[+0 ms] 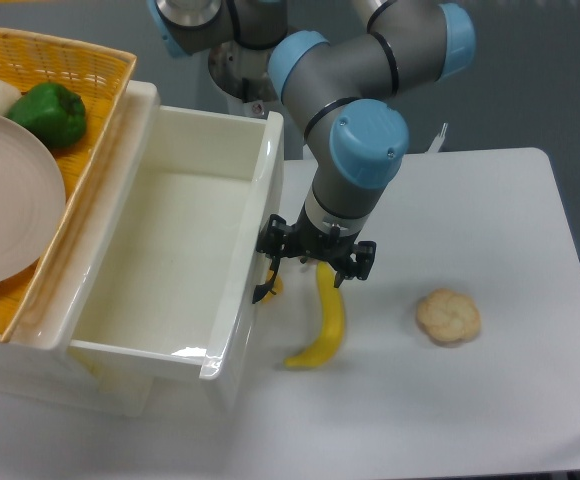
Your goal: Slide open the top white drawer
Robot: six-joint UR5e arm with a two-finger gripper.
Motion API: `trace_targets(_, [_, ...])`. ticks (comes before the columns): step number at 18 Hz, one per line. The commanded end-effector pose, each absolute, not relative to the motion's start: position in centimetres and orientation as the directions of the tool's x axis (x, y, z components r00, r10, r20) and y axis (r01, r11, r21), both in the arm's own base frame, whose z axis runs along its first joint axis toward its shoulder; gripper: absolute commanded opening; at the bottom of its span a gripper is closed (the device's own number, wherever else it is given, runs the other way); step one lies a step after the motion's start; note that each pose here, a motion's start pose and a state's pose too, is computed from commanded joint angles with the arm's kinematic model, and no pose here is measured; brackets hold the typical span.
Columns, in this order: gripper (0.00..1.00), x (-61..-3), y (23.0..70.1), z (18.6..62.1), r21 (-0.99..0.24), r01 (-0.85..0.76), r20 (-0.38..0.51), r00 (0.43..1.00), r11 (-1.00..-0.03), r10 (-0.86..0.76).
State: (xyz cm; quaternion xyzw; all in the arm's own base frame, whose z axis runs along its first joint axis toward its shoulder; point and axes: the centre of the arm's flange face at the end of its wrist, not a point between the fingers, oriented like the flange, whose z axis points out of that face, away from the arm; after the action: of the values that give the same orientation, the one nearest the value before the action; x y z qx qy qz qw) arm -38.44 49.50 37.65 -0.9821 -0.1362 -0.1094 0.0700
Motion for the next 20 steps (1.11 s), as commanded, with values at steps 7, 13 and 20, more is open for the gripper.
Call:
trace_targets(7, [1.0, -38.4, 49.5, 37.3, -0.109, 0.287, 0.251, 0.934, -0.952, 0.253])
trace_targets(13, [1.0, -39.3, 48.7, 36.9, -0.152, 0.334, 0.332, 0.904, -0.93, 0.271])
trace_targets(20, [1.0, -39.6, 48.3, 36.6, -0.167, 0.352, 0.371, 0.888, -0.921, 0.272])
